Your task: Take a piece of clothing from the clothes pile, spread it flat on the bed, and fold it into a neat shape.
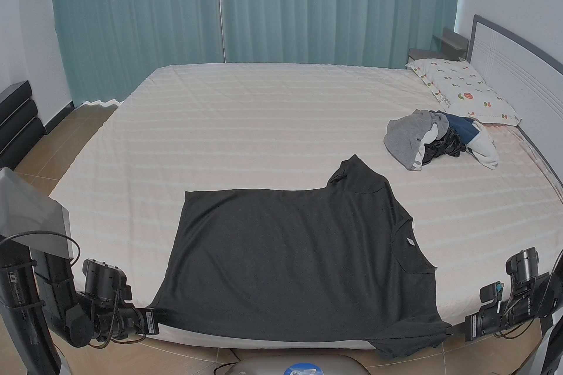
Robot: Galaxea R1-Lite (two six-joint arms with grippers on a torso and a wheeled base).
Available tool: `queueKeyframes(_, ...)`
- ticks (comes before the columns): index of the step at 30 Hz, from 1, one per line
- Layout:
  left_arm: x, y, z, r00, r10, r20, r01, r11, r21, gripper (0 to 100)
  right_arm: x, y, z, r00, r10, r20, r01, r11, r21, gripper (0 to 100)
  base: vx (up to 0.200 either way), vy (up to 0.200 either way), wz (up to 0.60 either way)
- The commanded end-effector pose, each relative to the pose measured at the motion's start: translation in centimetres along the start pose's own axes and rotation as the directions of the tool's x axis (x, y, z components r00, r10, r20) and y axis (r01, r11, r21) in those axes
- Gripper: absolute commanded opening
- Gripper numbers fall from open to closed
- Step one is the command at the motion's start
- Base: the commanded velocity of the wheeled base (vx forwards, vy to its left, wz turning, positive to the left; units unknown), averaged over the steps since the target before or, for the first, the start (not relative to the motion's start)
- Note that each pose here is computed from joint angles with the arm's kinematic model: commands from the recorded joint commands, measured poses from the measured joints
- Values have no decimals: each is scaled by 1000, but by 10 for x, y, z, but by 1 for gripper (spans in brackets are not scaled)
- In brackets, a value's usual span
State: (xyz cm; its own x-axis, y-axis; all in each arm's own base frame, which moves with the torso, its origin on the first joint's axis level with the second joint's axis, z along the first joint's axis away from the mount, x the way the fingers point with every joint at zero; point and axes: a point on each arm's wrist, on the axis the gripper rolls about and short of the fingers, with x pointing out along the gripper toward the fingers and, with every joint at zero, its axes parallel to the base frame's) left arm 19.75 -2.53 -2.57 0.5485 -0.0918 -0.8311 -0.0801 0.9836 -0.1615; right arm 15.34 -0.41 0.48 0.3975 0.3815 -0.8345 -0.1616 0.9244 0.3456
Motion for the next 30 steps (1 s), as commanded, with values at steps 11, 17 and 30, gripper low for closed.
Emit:
queueKeyframes(11,-2,-16,63,955,-108,277,181,950,-255,0,-23,5,64,949,101,299,-144,982,125,0,0,0,0)
queueKeyframes(17,-3,-16,65,951,-116,286,200,937,-285,0,-23,5,79,934,137,331,-195,969,149,0,0,0,0)
queueKeyframes(30,9,-16,66,956,-114,269,194,937,-290,0,-11,0,78,947,142,289,-196,966,169,0,0,0,0)
